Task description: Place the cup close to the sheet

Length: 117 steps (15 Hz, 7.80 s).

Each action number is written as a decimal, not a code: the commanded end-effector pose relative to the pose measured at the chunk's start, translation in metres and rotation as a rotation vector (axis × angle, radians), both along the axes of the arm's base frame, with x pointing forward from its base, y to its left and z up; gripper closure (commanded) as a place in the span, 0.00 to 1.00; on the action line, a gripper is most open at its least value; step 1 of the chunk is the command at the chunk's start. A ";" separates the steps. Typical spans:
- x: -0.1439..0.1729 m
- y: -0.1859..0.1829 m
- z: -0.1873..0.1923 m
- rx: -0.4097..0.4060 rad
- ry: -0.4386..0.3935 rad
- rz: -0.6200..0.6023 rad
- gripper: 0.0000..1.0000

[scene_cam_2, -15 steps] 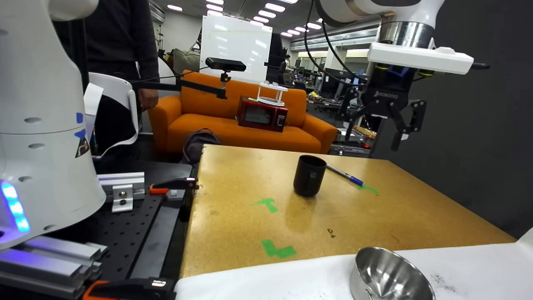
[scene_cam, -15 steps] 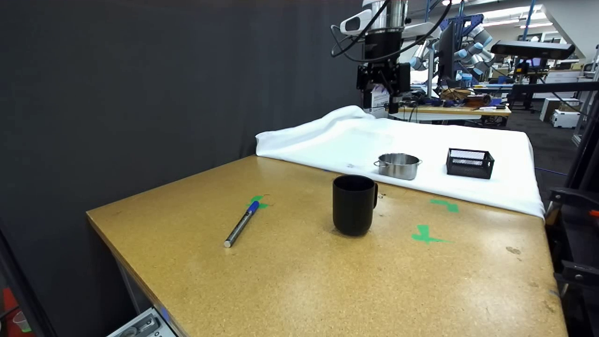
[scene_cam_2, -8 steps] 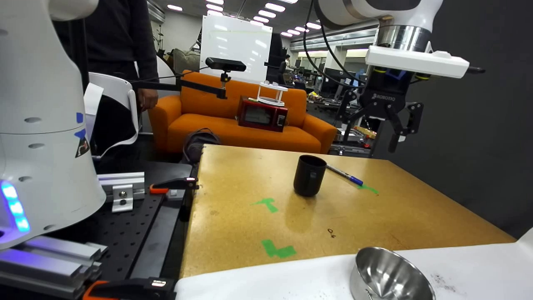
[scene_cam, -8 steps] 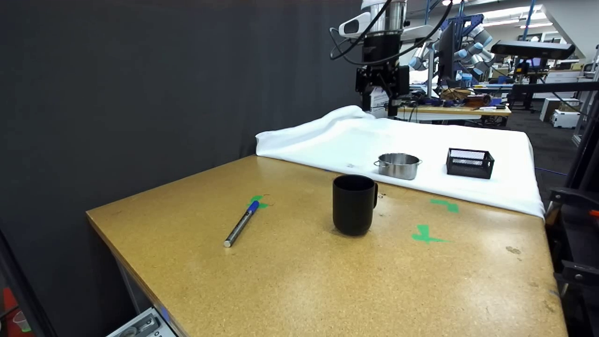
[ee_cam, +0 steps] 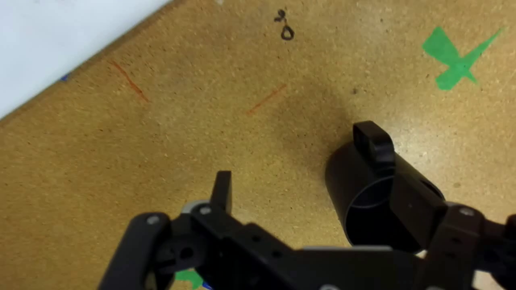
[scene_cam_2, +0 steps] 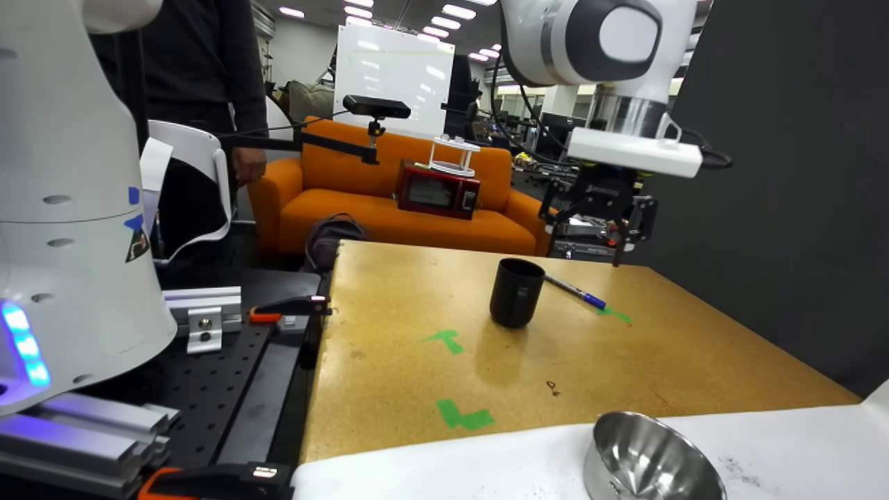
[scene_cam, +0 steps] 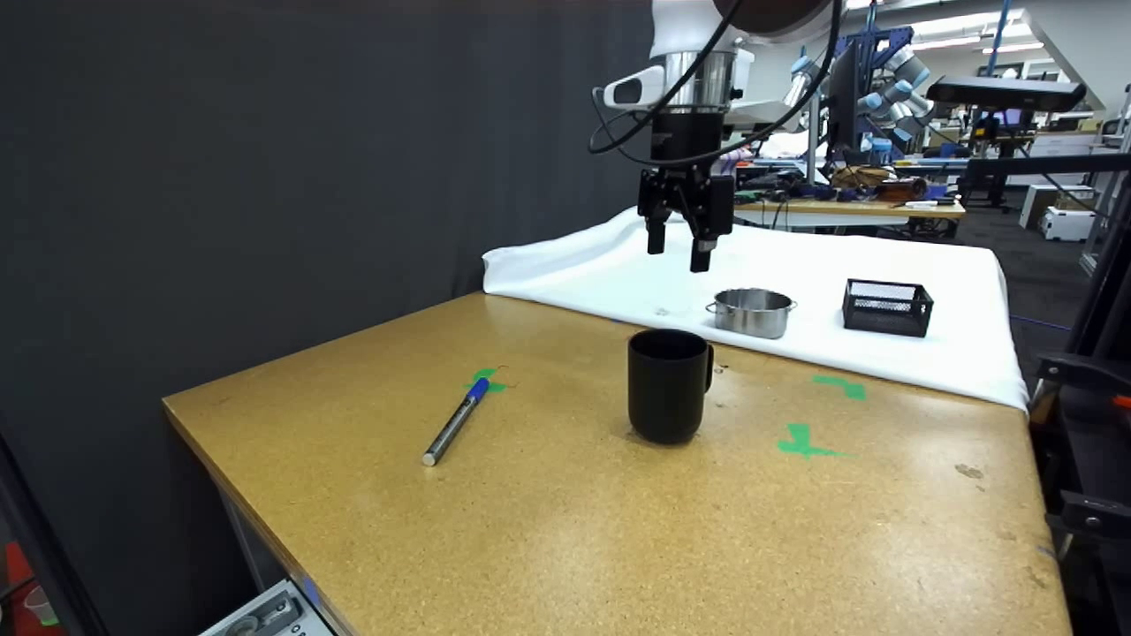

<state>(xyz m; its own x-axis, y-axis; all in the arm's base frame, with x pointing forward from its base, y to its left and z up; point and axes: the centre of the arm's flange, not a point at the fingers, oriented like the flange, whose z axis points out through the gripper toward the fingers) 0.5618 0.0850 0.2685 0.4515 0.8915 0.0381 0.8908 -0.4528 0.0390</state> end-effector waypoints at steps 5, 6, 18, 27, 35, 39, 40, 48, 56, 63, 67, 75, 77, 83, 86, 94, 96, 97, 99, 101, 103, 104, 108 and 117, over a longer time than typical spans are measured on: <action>-0.015 0.036 -0.045 0.090 0.060 -0.012 0.00; -0.019 0.038 -0.047 0.084 0.066 0.005 0.00; -0.089 0.043 -0.072 -0.078 0.205 0.042 0.00; -0.076 0.011 -0.083 -0.205 0.095 0.013 0.00; -0.061 0.052 -0.082 0.081 -0.038 -0.082 0.00; -0.068 0.053 -0.094 0.108 0.011 -0.088 0.00; -0.068 0.050 -0.094 0.103 0.021 -0.086 0.00; -0.066 0.034 -0.089 0.024 0.046 -0.033 0.00; -0.067 0.027 -0.090 -0.023 0.058 -0.017 0.45; -0.067 0.023 -0.086 -0.026 0.044 -0.029 0.95; -0.070 0.009 -0.073 -0.049 0.044 -0.034 0.95; -0.045 -0.051 -0.022 -0.085 0.018 -0.050 0.95; -0.022 -0.071 -0.014 -0.080 -0.001 -0.021 0.95; 0.041 -0.109 0.006 -0.074 -0.061 0.071 0.95; 0.074 -0.106 0.006 -0.062 -0.062 0.129 0.95; 0.110 -0.093 -0.061 -0.066 -0.009 0.207 0.95; 0.112 -0.092 -0.072 -0.076 -0.003 0.207 0.95; 0.113 -0.092 -0.076 -0.081 -0.002 0.212 0.95; 0.110 -0.075 -0.059 -0.093 0.000 0.228 0.95; 0.113 -0.062 -0.051 -0.100 -0.012 0.246 0.56; 0.114 -0.044 -0.038 -0.103 -0.022 0.266 0.50; 0.115 -0.041 -0.036 -0.106 -0.025 0.273 0.44; 0.114 -0.047 -0.044 -0.107 -0.021 0.279 0.16; 0.101 -0.055 -0.018 -0.045 0.037 0.275 0.00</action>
